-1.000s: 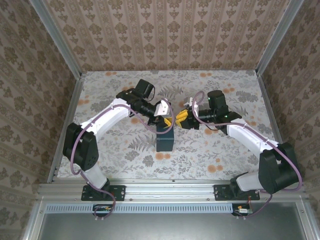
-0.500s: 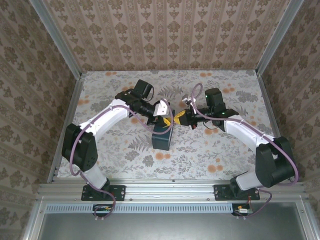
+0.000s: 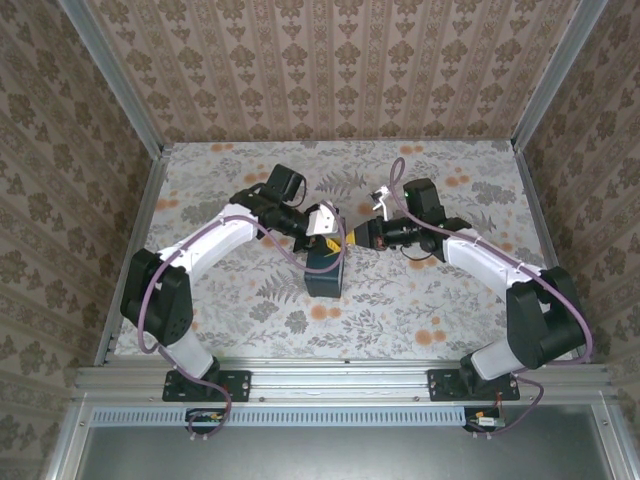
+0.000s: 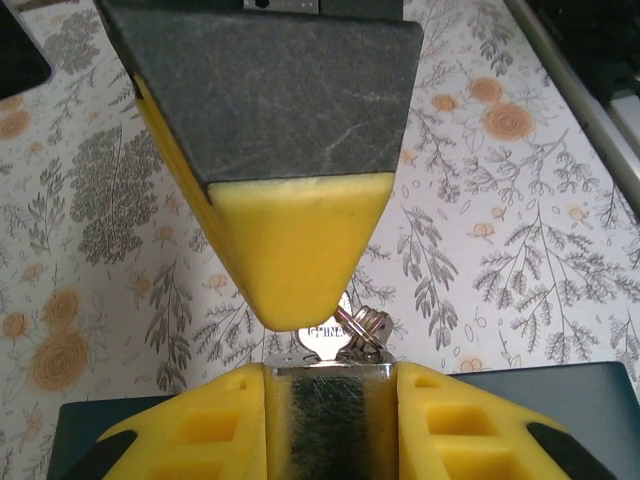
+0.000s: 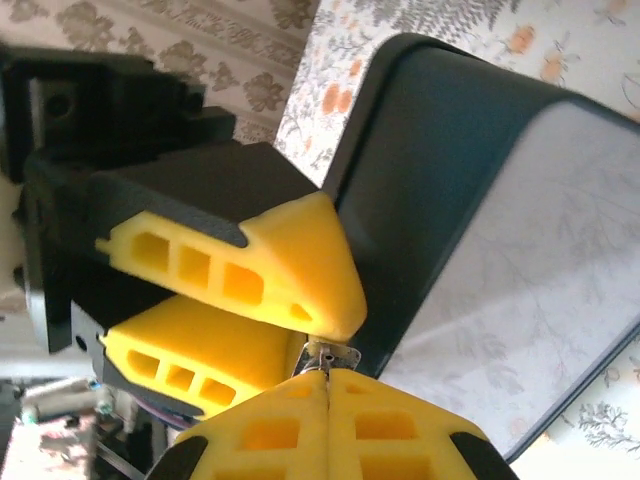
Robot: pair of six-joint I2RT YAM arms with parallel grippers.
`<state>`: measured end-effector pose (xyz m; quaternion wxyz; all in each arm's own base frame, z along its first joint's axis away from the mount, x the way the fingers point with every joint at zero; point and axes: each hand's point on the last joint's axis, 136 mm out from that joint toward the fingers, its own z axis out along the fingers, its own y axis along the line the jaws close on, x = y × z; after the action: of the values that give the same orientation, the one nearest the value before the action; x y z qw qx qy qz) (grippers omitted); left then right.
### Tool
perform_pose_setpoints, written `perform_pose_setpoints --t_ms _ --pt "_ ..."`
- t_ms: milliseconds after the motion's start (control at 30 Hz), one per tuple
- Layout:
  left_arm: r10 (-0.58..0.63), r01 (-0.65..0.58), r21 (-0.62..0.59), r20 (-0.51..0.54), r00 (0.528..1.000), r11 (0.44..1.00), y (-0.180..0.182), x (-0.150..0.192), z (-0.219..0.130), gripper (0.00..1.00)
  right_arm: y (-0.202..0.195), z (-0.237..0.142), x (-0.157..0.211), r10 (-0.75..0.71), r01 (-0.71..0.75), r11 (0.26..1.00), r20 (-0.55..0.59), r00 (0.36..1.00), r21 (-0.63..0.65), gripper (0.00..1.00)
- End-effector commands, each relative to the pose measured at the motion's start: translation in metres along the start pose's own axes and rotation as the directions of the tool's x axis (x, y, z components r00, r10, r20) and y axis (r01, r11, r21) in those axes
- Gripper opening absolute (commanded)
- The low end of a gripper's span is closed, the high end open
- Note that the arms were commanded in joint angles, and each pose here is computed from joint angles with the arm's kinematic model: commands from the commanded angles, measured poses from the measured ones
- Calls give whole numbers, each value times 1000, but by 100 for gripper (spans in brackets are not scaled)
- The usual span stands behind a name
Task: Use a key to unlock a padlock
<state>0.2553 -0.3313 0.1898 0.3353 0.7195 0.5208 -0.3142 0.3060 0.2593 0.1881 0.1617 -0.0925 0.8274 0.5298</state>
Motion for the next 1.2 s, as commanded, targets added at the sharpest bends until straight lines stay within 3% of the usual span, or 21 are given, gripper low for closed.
perform_pose_setpoints --t_ms 0,133,267,367,533,800,900,967,1033,1067,1167 --pt "131 -124 -62 128 983 990 8 -49 -19 0 -21 9 -2 291 -295 953 59 955 72 0" --pt "138 -130 -74 114 984 989 11 -46 -18 0 -18 14 -6 497 -500 866 119 860 -2 0" --pt "126 -120 -59 107 986 991 11 -42 -15 0 -9 19 -5 607 -606 794 94 789 -47 0" --pt "111 -107 -40 103 988 993 9 -40 -15 0 -16 12 1 561 -565 824 87 824 46 4" --pt "95 -96 -1 113 989 995 1 -40 -17 0 -33 -8 0 363 -371 904 81 928 212 18" --pt "83 -86 19 112 990 996 -3 -40 -19 0 -35 -22 -10 287 -298 931 79 955 211 22" --pt "81 -83 19 112 990 996 -2 -40 -19 0 -31 -34 -16 186 -200 952 83 979 232 24" --pt "74 -78 26 113 991 997 -2 -39 -20 0 -25 -42 -23 49 -69 968 86 995 241 25" --pt "68 -73 39 113 991 997 -2 -40 -21 0 -13 -46 -27 -173 151 960 77 982 235 26" --pt "63 -68 44 114 992 997 -2 -40 -21 0 -12 -43 -27 -262 242 944 64 963 225 28" --pt "57 -64 57 115 992 996 -1 -39 -21 0 16 -45 -23 -605 588 793 97 790 157 36"
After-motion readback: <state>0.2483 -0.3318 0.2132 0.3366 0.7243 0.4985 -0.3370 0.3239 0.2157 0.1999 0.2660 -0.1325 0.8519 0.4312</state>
